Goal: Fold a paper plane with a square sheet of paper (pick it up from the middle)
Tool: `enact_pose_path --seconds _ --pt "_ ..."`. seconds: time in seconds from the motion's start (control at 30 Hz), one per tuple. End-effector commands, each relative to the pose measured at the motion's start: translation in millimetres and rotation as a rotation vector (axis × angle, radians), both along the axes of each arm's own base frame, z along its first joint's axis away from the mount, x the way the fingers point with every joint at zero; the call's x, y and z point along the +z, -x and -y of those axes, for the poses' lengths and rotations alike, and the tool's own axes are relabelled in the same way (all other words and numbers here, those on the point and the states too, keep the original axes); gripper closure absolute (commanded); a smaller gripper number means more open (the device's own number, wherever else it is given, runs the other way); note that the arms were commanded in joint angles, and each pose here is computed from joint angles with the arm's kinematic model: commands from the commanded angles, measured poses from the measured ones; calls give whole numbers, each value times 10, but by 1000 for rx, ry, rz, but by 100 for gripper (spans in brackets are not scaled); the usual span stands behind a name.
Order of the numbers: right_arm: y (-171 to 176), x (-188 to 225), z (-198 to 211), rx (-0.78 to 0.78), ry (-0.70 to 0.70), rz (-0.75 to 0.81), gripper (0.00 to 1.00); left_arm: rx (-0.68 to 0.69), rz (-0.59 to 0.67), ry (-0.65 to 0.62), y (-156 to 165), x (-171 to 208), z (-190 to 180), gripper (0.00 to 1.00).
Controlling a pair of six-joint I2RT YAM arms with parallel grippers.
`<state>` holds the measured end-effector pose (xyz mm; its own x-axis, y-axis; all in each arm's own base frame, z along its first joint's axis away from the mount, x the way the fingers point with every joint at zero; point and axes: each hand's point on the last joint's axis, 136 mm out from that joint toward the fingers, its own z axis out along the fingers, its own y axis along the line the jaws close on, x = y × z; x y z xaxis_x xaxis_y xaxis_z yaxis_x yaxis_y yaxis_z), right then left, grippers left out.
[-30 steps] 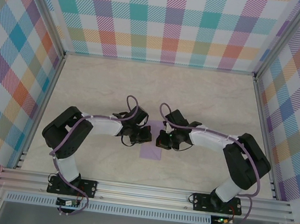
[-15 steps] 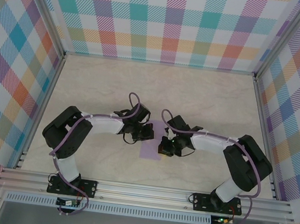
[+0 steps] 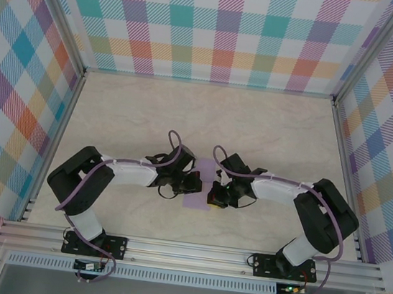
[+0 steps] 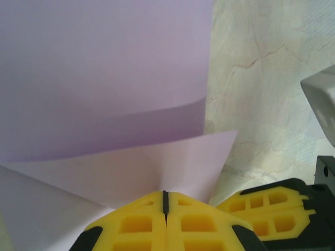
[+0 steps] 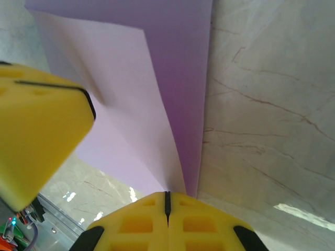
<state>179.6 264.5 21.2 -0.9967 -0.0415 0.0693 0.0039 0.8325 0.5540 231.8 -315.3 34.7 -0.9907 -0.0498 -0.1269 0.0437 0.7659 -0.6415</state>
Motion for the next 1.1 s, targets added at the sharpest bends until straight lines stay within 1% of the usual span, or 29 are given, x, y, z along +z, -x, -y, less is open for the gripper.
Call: enact_pose_path --seconds 0.0,0.2,0.57,0.67,0.77,0.9,1.07 --pt "-1 -23 -51 8 -7 -24 100 -23 24 71 45 106 140 100" --pt "22 -68 1 9 22 -33 100 -59 25 97 94 27 221 100" --pt "54 -141 77 17 74 -50 100 -82 17 74 151 -188 175 100" --pt "45 -116 58 21 67 -44 100 -76 20 44 154 -253 124 100" --pt "9 0 -18 30 25 -22 100 -71 22 22 156 -302 87 100" --pt "-33 126 -105 41 -15 9 100 -67 29 19 143 -298 75 100" --pt "1 -31 -73 37 16 -25 100 -92 45 65 139 -181 154 100"
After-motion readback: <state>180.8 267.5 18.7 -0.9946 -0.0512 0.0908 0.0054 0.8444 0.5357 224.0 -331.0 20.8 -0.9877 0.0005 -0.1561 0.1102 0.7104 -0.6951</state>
